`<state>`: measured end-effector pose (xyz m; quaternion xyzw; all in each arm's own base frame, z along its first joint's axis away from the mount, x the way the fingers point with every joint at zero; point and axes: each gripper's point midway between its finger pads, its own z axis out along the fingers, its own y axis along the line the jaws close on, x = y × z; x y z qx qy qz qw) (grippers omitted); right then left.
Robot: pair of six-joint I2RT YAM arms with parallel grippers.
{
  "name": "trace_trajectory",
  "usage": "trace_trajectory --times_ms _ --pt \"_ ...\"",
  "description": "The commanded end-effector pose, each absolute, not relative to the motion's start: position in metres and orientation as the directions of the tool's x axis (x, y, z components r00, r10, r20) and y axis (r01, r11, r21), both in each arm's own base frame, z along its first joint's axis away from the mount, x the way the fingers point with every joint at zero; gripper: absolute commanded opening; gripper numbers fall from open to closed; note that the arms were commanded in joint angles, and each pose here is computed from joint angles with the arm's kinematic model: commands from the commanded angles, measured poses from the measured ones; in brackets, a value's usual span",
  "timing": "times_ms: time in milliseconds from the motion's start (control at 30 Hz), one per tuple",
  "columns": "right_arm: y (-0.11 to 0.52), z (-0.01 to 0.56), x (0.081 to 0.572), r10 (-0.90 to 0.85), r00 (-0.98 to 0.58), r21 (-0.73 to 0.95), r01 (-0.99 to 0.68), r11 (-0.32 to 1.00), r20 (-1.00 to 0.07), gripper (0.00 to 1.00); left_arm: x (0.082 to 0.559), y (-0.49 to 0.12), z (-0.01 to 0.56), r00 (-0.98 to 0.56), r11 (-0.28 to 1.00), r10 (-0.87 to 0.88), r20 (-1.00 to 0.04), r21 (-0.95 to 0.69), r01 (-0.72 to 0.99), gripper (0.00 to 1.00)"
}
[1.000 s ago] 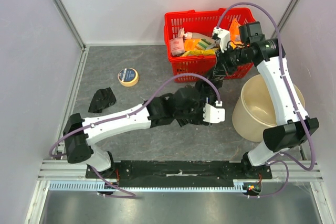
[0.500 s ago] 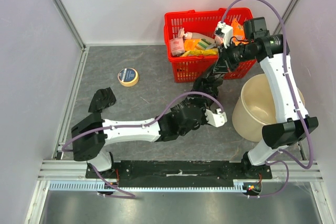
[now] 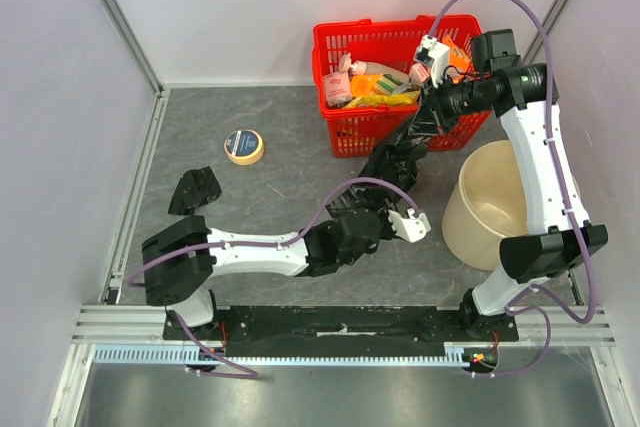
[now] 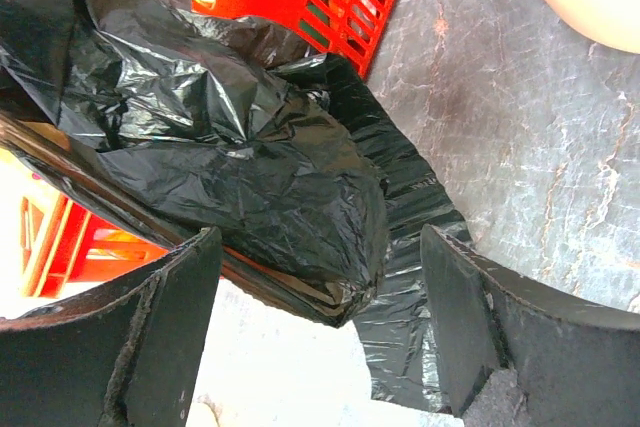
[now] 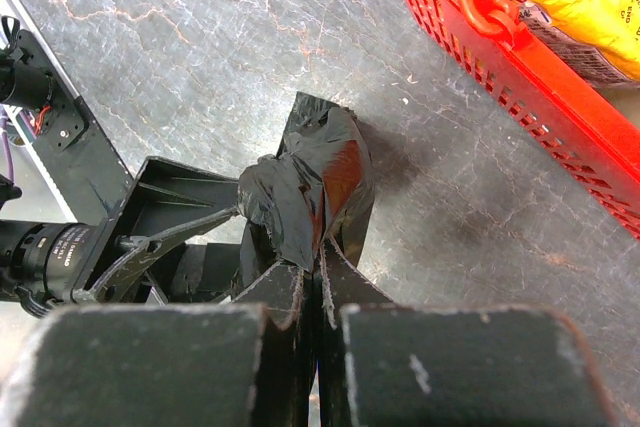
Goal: Put the trash bags into the trash bin
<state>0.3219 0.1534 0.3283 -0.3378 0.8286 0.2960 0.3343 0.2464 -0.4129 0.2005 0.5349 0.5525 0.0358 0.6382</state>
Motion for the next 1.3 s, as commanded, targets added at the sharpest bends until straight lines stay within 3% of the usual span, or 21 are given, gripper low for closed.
trace_trajectory --times_ms 0,367,467,667,767,800,933,1100,1267 --pt "0.154 0.336 0.319 -0.351 -0.538 0.275 -0.769 0.578 -0.767 0.00 0.243 -0.421 0.208 0.354 0.522 0.556 -0.752 0.647 0.555 0.86" --pt "0.155 0.339 0.312 -0.347 -0.534 0.281 -0.775 0.567 -0.771 0.00 0.267 -0.422 0.216 0.444 0.545 0.574 -0.688 0.726 0.420 0.85" --pt "0.155 0.338 0.310 -0.347 -0.537 0.285 -0.773 0.566 -0.768 0.00 0.280 -0.417 0.218 0.463 0.561 0.576 -0.674 0.737 0.376 0.77" --pt "0.155 0.336 0.308 -0.351 -0.540 0.289 -0.775 0.563 -0.765 0.00 0.293 -0.407 0.229 0.473 0.594 0.546 -0.691 0.718 0.363 0.38" --pt "0.154 0.333 0.307 -0.354 -0.544 0.291 -0.774 0.563 -0.761 0.00 0.294 -0.404 0.239 0.462 0.602 0.514 -0.723 0.688 0.406 0.07" --pt "0.154 0.333 0.307 -0.356 -0.543 0.288 -0.773 0.564 -0.760 0.00 0.294 -0.403 0.237 0.448 0.591 0.523 -0.725 0.687 0.423 0.02" --pt "0.152 0.327 0.311 -0.360 -0.556 0.289 -0.763 0.578 -0.749 0.00 0.283 -0.404 0.234 0.386 0.517 0.528 -0.756 0.647 0.560 0.02" --pt "0.147 0.320 0.318 -0.365 -0.574 0.286 -0.747 0.600 -0.733 0.00 0.241 -0.404 0.228 0.240 0.270 0.522 -0.818 0.426 0.864 0.02" --pt "0.141 0.309 0.324 -0.378 -0.597 0.277 -0.727 0.629 -0.708 0.00 0.215 -0.388 0.258 0.221 0.145 0.505 -0.834 0.335 0.931 0.02"
